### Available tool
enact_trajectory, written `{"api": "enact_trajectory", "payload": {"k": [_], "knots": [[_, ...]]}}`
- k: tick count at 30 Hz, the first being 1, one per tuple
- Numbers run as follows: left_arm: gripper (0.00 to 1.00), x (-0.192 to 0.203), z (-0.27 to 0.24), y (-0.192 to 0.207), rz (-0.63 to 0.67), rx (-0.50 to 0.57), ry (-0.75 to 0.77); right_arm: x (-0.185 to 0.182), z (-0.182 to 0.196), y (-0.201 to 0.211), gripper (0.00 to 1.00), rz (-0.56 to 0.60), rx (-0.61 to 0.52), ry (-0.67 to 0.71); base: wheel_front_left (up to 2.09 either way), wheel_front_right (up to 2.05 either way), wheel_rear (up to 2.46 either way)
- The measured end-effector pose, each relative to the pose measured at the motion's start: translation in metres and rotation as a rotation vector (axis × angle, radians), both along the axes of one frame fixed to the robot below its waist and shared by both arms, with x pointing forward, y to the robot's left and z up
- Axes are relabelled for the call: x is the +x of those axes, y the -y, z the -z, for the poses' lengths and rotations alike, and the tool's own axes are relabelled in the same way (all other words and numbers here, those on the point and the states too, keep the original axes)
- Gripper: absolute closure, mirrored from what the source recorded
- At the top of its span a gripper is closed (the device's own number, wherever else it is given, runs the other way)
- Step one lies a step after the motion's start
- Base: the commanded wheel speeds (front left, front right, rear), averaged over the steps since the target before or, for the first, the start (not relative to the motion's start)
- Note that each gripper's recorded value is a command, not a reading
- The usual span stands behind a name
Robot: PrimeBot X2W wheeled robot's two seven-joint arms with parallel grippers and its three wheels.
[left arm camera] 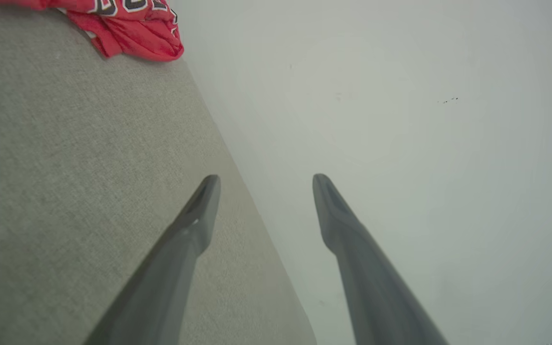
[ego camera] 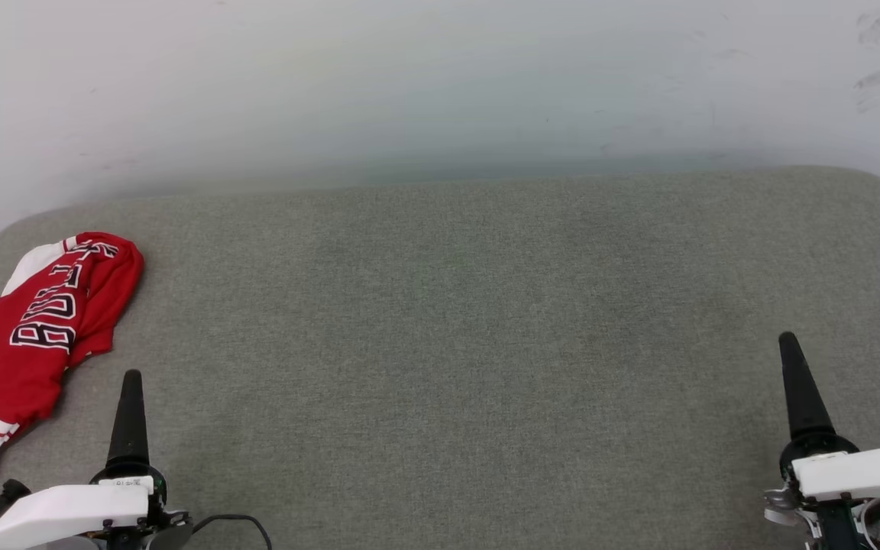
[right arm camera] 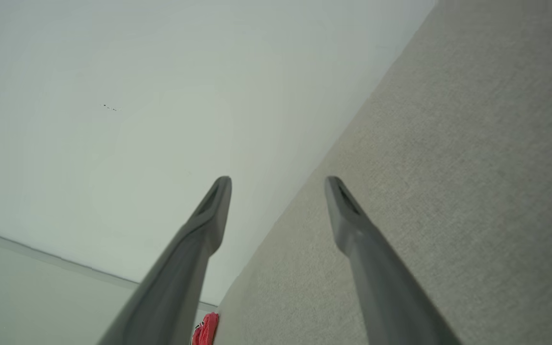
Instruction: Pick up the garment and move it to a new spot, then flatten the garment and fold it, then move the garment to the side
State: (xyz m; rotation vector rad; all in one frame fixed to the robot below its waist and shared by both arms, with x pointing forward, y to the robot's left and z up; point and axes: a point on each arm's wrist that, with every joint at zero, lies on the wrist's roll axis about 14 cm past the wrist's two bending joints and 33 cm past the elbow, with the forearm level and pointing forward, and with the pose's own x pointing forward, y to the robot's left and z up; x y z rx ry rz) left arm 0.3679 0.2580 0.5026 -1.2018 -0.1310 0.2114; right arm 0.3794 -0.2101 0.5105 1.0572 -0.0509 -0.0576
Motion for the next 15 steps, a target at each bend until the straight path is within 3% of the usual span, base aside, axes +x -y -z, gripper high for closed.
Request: {"api": "enact_trajectory", "payload": {"k": [15], "knots": [[0.00,0.004,-0.043,0.015,-0.022,0.404,-0.018,0.005,-0.050,-0.023,0.00,-0.037,-0.431,0.149,0.00,0.00,0.00]]}}
